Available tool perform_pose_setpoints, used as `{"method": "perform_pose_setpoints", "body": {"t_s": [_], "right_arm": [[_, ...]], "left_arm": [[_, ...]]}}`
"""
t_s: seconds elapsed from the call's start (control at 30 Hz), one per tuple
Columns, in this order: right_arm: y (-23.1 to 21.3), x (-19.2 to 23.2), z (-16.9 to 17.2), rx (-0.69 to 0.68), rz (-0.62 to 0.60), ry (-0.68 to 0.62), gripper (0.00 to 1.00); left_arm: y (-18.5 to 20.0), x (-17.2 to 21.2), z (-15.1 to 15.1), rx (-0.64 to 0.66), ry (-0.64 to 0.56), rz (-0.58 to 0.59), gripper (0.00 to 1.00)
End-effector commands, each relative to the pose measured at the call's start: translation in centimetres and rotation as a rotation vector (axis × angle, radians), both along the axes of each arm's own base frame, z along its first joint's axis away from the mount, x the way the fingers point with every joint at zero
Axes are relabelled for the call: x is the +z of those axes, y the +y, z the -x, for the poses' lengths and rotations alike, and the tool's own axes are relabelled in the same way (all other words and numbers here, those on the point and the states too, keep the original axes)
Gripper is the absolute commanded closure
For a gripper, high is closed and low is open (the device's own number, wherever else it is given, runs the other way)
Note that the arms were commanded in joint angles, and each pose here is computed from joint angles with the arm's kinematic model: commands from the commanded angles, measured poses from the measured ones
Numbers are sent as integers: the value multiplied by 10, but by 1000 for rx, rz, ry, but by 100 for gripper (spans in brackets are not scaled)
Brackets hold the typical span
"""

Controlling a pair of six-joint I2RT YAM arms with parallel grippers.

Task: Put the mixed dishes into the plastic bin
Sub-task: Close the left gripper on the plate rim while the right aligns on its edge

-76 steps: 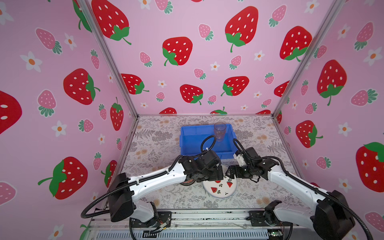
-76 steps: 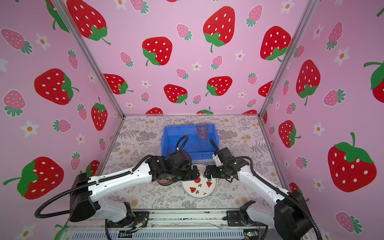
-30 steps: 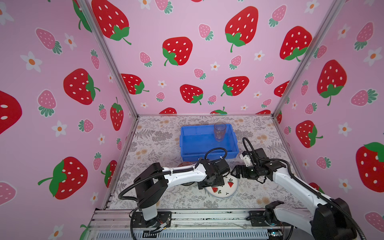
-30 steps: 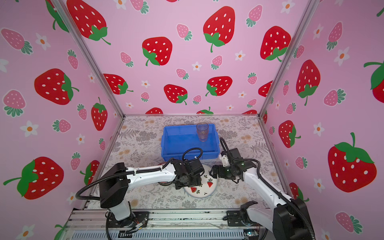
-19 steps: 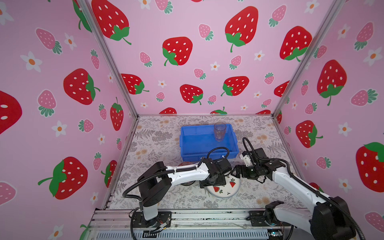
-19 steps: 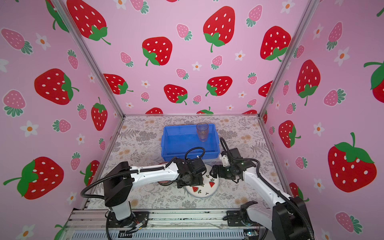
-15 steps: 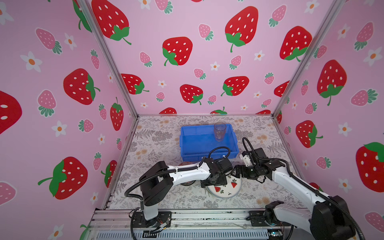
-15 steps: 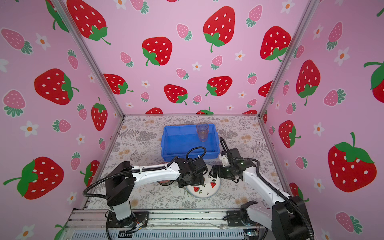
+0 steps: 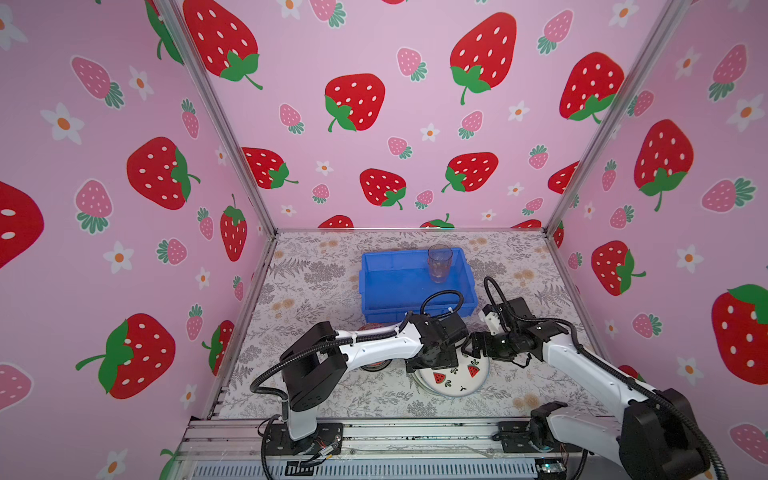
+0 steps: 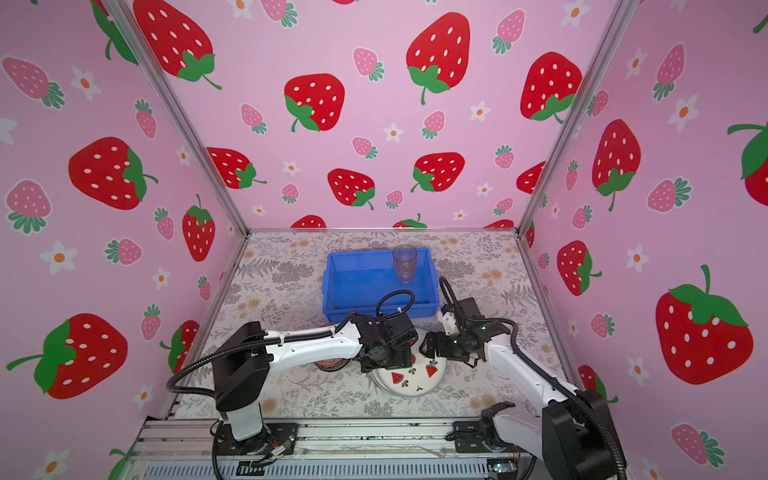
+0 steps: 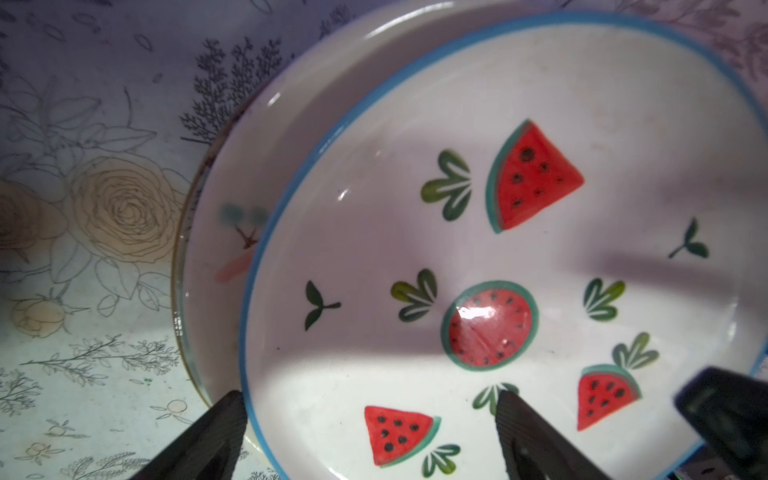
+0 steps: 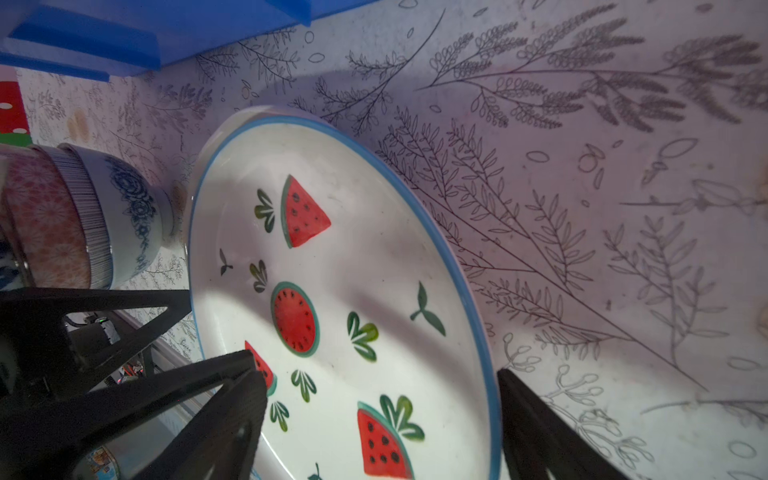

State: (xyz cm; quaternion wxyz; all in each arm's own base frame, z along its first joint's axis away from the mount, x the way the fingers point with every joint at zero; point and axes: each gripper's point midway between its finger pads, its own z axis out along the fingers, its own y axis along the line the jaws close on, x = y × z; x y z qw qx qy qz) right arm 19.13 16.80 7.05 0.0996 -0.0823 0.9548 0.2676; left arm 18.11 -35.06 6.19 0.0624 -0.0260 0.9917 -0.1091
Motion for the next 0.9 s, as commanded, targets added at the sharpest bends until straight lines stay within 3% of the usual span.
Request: {"method": "perform_pose_setpoints", "body": {"t_s": [0.0,0.4,0.87], "right_arm": [[-2,0,4,-2,-3,6,17],[-2,10,1,-15,-13,-15,41],[-3,7,2,-23,-18,-6,43]], "left_arm": [[-18,9,-8,-5,-25,46,4],[-21,7,-8,-6,-19,55,5],[-19,14,-10,-5,-39,58,5]]}}
